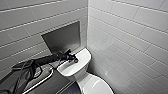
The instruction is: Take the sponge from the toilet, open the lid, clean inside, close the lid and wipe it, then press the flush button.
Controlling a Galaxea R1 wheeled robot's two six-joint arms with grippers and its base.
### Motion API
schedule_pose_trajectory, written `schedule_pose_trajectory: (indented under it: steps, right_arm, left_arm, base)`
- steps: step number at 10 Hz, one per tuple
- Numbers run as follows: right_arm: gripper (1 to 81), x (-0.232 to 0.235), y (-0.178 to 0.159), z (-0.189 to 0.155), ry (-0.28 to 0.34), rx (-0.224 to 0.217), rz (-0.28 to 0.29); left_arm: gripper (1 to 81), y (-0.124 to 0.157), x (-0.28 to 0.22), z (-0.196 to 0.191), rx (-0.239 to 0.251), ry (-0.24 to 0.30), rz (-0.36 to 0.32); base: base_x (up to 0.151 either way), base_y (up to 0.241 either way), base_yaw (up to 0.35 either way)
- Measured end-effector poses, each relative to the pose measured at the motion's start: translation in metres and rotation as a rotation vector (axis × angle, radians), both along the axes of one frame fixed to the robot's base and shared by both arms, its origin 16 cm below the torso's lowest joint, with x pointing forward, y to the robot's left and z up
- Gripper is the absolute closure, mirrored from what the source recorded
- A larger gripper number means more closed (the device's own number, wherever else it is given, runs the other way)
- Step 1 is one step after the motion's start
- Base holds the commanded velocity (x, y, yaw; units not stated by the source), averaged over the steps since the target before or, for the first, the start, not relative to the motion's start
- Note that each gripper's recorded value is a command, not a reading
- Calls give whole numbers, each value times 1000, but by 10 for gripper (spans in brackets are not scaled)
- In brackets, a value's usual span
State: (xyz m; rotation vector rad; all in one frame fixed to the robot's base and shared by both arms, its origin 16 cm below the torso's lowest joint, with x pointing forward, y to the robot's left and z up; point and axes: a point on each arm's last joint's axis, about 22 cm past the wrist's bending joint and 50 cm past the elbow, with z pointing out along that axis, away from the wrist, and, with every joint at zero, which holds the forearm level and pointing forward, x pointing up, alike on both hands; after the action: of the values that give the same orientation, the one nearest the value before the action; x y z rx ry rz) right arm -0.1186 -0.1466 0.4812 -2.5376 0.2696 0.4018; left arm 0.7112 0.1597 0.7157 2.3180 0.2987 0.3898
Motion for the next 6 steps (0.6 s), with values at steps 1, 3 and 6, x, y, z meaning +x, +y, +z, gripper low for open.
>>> schedule_pose_trajectory:
  steps: [1,3,6]
  right_arm:
    - [811,0,0,0,0,0,0]
    - [811,0,8,1,0,9,-3]
    - [811,0,13,1,-2,15,-3]
  left_arm:
    - [811,5,-3,-9,19,5,3]
    - [811,18,-11,-30,57,6,19]
    - [811,20,-4,-35,74,-38,52]
  base:
    - [0,0,0]
    - [0,0,0]
    - [0,0,0]
